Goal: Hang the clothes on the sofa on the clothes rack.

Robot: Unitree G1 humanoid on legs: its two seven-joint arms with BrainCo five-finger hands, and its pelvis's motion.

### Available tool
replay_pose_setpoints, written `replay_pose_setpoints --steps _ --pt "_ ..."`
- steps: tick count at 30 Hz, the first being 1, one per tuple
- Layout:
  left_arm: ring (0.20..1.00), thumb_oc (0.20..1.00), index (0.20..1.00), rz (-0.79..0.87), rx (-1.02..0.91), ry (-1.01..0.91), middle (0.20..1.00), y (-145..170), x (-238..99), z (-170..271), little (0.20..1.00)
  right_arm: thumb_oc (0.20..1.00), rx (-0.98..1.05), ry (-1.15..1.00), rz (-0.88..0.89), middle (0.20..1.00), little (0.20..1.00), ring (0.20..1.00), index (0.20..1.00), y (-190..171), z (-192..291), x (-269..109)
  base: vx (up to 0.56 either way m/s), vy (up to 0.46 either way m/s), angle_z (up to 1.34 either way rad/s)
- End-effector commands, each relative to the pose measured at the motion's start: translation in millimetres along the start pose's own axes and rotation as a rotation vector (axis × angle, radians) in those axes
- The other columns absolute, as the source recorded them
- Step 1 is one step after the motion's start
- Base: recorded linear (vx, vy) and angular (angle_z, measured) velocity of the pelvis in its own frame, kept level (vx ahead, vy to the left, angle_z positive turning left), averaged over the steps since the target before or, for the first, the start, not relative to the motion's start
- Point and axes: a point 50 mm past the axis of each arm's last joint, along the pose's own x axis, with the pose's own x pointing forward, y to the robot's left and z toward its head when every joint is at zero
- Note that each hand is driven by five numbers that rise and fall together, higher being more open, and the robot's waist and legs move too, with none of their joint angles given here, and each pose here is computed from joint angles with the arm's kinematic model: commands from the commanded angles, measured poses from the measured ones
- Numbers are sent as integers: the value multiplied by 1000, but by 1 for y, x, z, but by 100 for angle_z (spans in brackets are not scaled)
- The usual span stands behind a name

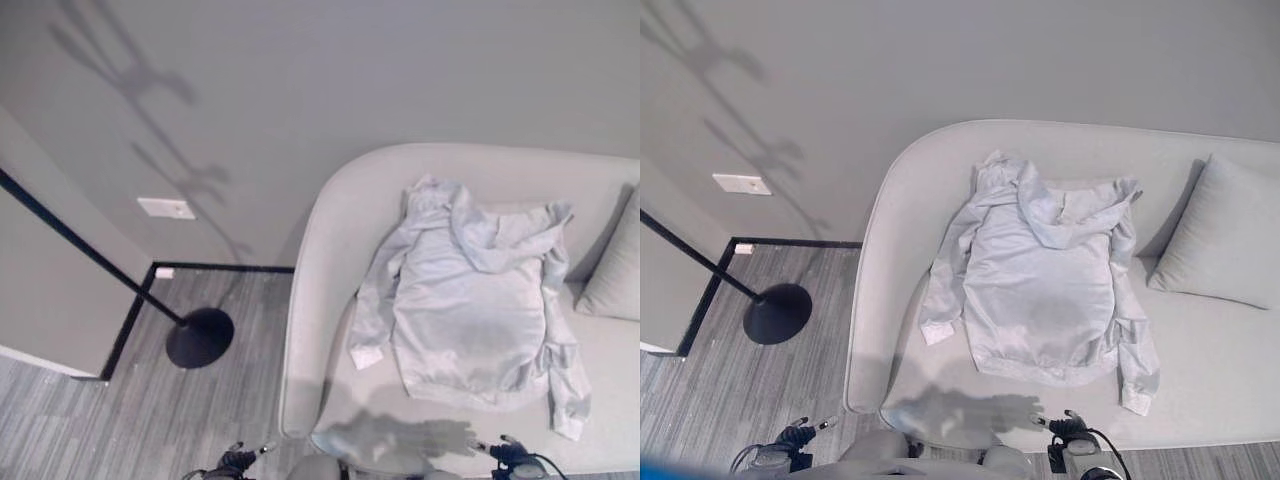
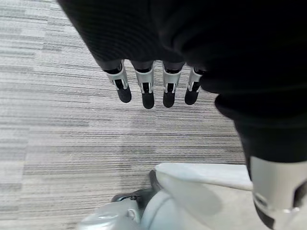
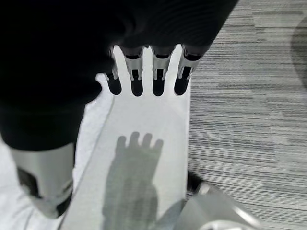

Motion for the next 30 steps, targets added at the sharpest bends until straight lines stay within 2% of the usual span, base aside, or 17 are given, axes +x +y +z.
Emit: replay_pose_setpoints --steps 1,5,9,13,15,18,30 --pt "1000 1000 1000 32 -18 -50 1000 7 2 15 1000 1000 -40 -61 -49 1000 1000 1000 1000 -15 17 2 71 -419 -22" --pt "1000 1000 1000 44 -38 -50 1000 9 2 17 1000 1000 -49 -61 -49 1000 1000 1000 1000 -14 18 2 68 -433 -22" --pt "1000 1000 1000 42 -51 -73 1000 6 3 24 1000 1000 -41 -72 -61 1000 1000 1000 1000 -17 22 3 -39 -476 60" --pt "1000 1000 1000 -16 -137 -154 1000 -19 2 49 1000 1000 -3 -101 -156 1000 1000 1000 1000 -46 27 4 -100 -584 76" --pt "1000 1000 1000 -18 -122 -117 1000 -20 2 38 1000 1000 -4 -97 -160 1000 1000 1000 1000 -50 26 4 47 -287 44" --pt "1000 1000 1000 -20 -98 -61 1000 -17 2 21 1000 1000 -6 -98 -152 1000 1000 1000 1000 -48 25 4 86 -145 4" --pt "1000 1000 1000 -8 -55 -28 1000 -9 1 10 1000 1000 -38 -46 -75 1000 1000 1000 1000 -22 6 2 107 82 1"
